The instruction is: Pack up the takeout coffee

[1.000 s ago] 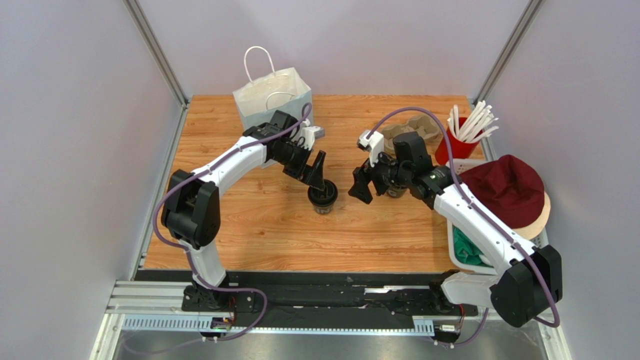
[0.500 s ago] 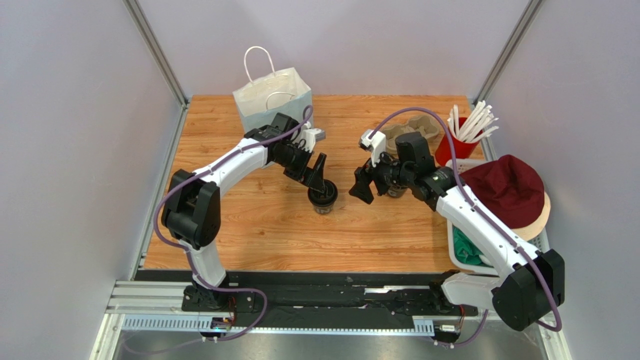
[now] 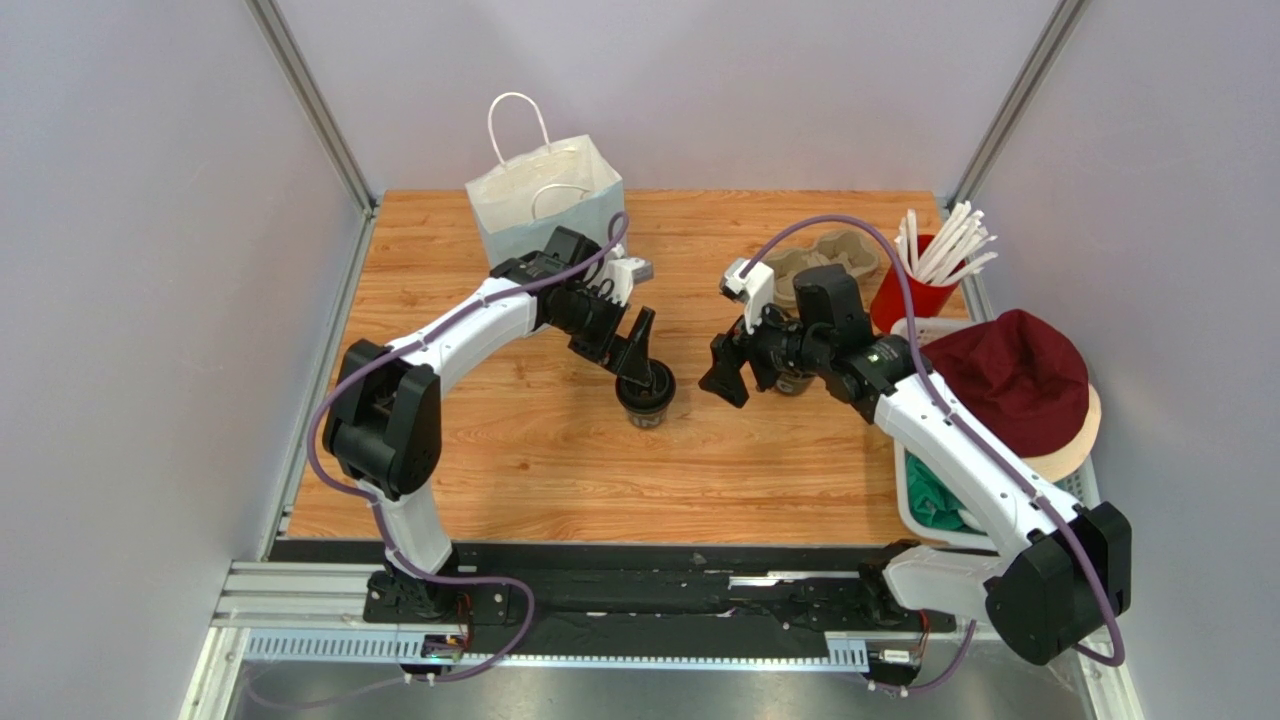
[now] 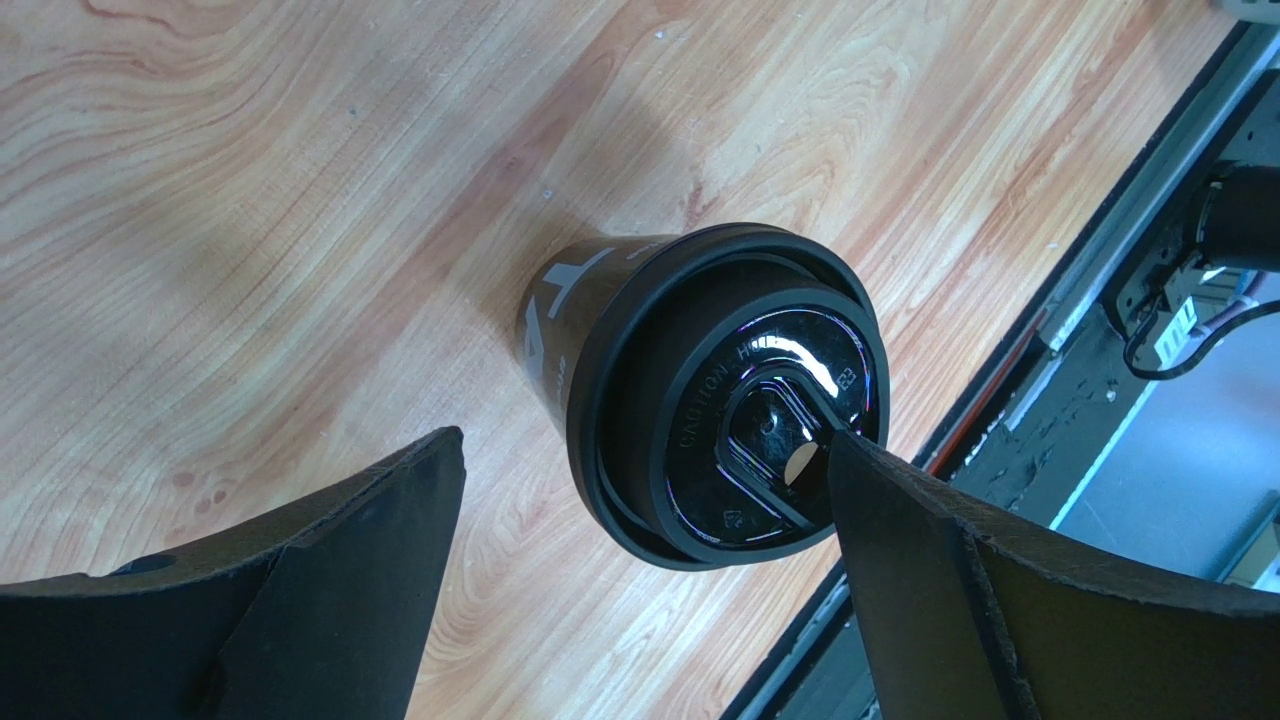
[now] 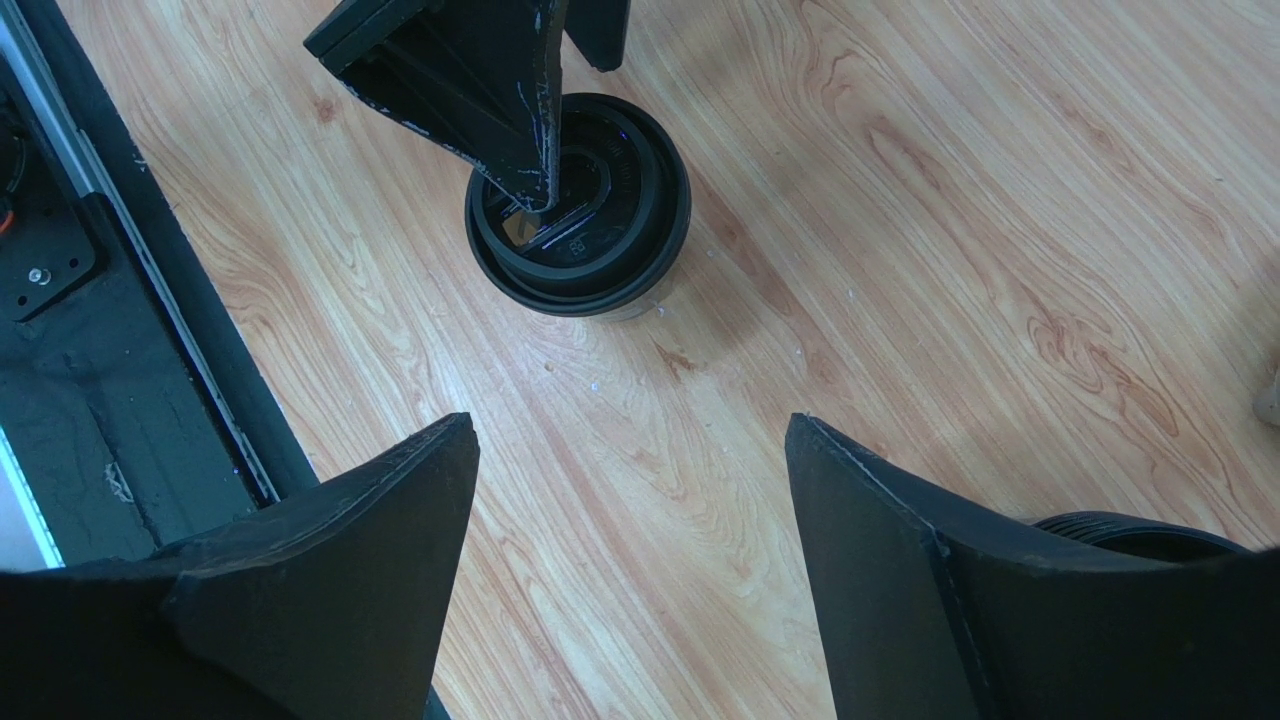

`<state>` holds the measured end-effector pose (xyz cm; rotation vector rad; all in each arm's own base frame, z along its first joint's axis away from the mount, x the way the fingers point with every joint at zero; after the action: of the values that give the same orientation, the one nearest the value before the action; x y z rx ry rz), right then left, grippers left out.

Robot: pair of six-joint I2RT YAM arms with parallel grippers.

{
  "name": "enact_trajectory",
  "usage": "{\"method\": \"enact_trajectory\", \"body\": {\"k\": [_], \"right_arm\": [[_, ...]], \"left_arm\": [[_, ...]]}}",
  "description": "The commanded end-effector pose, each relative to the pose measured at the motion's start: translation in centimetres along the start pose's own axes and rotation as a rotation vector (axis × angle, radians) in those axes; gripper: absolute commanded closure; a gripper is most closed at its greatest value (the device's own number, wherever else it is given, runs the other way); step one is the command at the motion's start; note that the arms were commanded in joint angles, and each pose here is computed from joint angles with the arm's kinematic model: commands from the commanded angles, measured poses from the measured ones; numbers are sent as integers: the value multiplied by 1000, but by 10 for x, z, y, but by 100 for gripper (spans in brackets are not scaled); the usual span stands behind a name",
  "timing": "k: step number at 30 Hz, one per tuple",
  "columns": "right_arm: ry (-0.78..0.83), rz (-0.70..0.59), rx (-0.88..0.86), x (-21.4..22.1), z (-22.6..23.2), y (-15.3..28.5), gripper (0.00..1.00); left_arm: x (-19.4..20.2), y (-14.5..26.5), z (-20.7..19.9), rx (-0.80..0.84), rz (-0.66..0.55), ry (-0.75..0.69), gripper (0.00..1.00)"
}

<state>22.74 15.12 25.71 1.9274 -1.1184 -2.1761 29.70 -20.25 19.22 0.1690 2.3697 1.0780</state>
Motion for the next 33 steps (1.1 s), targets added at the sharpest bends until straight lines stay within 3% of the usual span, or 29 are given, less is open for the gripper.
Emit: {"method": "enact_trajectory", "body": {"k": [1, 33], "right_arm": [[37, -62, 15, -6, -1, 4, 21], [71, -96, 27, -7, -2, 14, 21]], "left_arm": [[-4, 12, -12, 4, -37, -51, 1], [-24, 45, -23, 22, -105, -173, 1]]}}
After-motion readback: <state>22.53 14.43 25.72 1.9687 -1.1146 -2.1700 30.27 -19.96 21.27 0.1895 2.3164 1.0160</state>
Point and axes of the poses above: each gripper's point midway between its finger pads, its own y axis back along the fingers, its own z axis along the line the jaws close on, x = y × z, the point moved 10 cm from there along y, back along the fingers, and after that the axes turned 10 degrees about y, right-handed, at the moved point
